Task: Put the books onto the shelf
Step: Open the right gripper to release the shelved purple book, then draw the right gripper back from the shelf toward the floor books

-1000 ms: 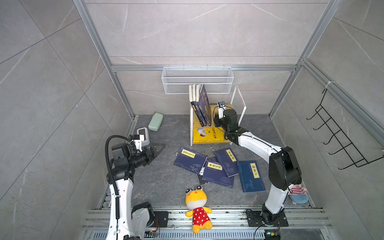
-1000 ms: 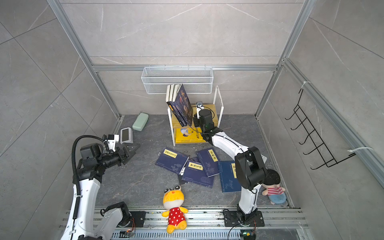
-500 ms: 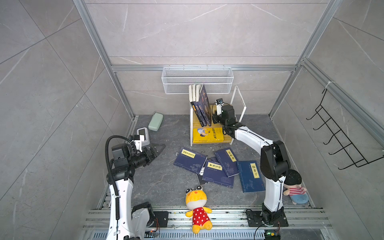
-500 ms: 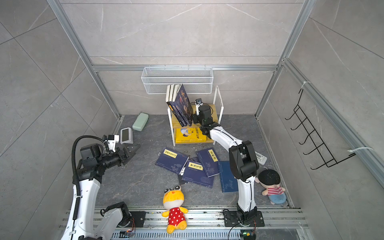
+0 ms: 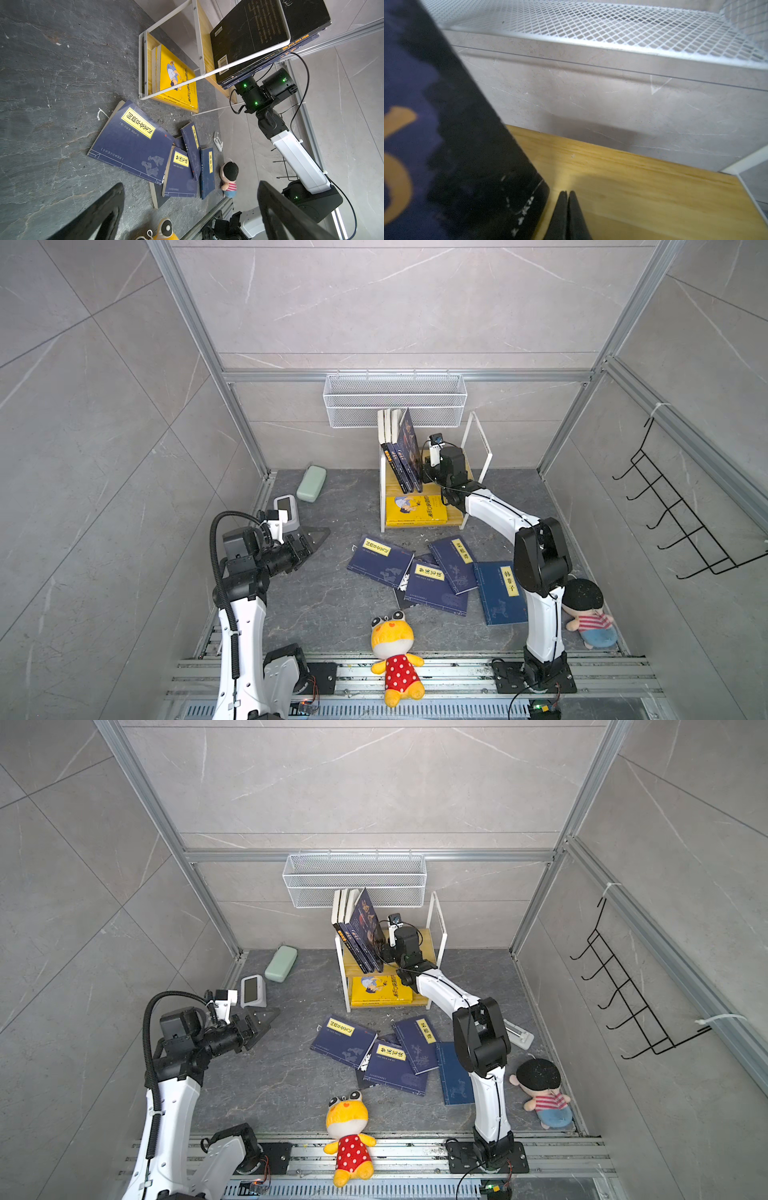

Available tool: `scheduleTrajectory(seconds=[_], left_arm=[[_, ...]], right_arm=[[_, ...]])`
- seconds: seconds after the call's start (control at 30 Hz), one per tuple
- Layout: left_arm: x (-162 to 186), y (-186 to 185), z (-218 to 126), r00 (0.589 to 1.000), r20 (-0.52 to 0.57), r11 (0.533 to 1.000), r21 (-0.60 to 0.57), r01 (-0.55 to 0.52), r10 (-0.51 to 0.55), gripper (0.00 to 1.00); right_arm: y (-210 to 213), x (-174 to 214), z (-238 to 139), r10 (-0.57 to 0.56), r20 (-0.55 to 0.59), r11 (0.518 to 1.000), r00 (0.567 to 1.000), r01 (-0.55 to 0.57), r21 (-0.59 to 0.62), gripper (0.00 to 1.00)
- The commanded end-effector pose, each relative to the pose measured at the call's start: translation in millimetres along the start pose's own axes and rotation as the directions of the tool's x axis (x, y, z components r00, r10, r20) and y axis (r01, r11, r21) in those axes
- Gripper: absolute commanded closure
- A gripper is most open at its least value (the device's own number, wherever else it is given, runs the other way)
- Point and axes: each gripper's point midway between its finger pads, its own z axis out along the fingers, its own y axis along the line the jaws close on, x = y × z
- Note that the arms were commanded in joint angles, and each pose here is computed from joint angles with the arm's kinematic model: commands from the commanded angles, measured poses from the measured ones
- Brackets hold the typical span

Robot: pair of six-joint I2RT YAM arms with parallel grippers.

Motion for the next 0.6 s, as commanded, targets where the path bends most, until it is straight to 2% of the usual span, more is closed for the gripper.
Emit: scheduleTrajectory(seconds=[0.0,0.27,0.57], left_arm=[[-2.9,-6.6,-1.9,0.999,0.012,0.999,0.027,-0.031,0.031,0.0],[-3.7,-5.0,-1.0,1.0,0.007,1.0,0.025,-0.016,0.015,0.0],[-6.7,-3.0,0.2,1.0,0.004,1.0,0.013,-0.008,0.008,0.0]], right_arm=[[12.9,38.1,14.9,-0.014,-0.098,1.0,0.995,0.013,-0.011,0.93],[20.8,37.8,20.0,-0.024,-0.099,1.0,0.995,0.022,-0.017,0.93],[12.5,14.4,2.3,-0.056,-0.055,0.998,0.997,0.057,0.014,0.91]])
